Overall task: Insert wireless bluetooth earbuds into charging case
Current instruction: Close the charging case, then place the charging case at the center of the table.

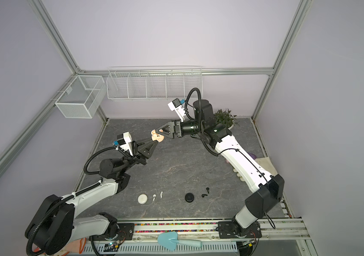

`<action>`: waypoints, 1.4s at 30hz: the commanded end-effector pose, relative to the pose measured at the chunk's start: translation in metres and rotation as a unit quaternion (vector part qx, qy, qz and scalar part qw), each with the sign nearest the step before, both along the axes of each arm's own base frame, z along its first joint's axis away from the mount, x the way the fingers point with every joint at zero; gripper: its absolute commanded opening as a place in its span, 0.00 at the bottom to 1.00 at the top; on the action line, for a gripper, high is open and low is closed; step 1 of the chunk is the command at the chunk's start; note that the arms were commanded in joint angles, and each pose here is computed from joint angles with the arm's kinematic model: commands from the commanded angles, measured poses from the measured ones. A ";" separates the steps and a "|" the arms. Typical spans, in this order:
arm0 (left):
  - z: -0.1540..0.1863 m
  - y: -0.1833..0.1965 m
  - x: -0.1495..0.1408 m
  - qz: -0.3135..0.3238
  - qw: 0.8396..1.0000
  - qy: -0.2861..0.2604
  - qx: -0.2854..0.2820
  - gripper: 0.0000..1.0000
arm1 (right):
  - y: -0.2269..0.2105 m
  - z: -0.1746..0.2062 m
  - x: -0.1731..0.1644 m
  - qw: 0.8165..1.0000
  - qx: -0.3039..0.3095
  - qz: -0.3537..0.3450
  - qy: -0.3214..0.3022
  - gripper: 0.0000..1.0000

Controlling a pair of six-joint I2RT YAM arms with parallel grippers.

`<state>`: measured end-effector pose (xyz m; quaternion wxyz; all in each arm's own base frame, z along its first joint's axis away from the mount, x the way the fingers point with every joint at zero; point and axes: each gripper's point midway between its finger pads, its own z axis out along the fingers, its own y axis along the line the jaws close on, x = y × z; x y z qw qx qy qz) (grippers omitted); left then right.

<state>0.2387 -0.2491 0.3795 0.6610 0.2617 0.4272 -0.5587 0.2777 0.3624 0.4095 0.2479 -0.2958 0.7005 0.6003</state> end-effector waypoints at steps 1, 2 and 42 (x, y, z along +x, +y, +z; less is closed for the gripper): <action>-0.005 -0.001 -0.005 -0.009 1.000 -0.003 0.001 0.00 | 0.001 0.018 -0.019 0.998 0.033 0.050 -0.007 0.84; -0.006 -0.001 -0.005 -0.008 1.000 -0.001 0.001 0.00 | 0.000 0.020 -0.021 0.998 0.036 0.052 -0.009 0.83; -0.309 -0.015 0.168 0.104 0.784 0.589 0.163 0.00 | -0.059 -0.270 0.055 0.938 -0.290 -0.185 0.043 0.73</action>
